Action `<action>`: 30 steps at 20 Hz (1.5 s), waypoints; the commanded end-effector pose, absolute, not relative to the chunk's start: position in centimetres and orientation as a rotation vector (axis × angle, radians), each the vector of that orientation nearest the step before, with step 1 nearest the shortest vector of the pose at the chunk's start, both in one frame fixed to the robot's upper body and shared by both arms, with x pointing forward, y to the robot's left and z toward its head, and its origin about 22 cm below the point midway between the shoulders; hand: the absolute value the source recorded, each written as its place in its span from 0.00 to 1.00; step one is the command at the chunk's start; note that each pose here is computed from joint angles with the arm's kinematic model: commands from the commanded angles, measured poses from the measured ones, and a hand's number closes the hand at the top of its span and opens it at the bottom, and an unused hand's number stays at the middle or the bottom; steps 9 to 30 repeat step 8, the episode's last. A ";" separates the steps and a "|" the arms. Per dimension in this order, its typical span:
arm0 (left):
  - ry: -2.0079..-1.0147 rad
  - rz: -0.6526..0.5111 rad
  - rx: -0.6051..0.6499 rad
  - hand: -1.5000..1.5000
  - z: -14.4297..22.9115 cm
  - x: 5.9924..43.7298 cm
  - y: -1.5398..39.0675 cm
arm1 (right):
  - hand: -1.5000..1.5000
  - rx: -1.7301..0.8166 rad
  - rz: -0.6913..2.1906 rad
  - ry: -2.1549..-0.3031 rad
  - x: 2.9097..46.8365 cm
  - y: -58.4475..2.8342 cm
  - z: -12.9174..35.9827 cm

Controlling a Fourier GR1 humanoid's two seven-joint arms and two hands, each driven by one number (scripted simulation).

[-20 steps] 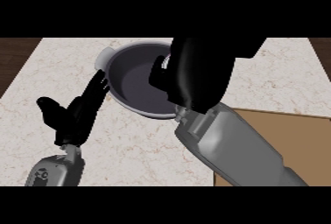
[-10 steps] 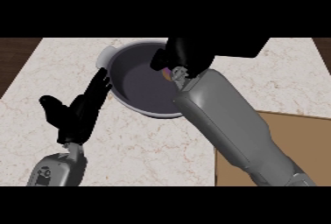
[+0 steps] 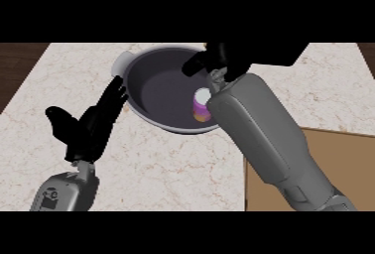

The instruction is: Pick the can from the tray and place it in the pot

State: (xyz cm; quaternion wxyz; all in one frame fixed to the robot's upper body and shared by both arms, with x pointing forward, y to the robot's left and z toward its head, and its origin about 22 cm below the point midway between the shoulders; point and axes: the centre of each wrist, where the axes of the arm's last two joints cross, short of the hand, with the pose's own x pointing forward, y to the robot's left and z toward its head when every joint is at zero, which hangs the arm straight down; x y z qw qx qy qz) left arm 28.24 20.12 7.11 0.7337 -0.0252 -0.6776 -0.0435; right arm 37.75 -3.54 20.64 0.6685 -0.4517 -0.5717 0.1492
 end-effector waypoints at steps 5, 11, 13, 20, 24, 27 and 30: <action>-1.475 -0.060 -0.022 0.50 6.5 27.9 21.1 | 0.00 -1.011 -0.166 -1.499 37.8 -3.2 20.9; -1.475 -0.042 -0.009 0.50 6.7 28.0 21.8 | 0.00 -0.995 -0.268 -1.516 37.6 -3.7 20.7; -1.475 -0.042 -0.009 0.50 6.7 28.0 21.8 | 0.00 -0.995 -0.268 -1.516 37.6 -3.7 20.7; -1.475 -0.042 -0.009 0.50 6.7 28.0 21.8 | 0.00 -0.995 -0.268 -1.516 37.6 -3.7 20.7; -1.475 -0.042 -0.009 0.50 6.7 28.0 21.8 | 0.00 -0.995 -0.268 -1.516 37.6 -3.7 20.7; -1.475 -0.042 -0.009 0.50 6.7 28.0 21.8 | 0.00 -0.995 -0.268 -1.516 37.6 -3.7 20.7; -1.475 -0.042 -0.009 0.50 6.7 28.0 21.8 | 0.00 -0.995 -0.268 -1.516 37.6 -3.7 20.7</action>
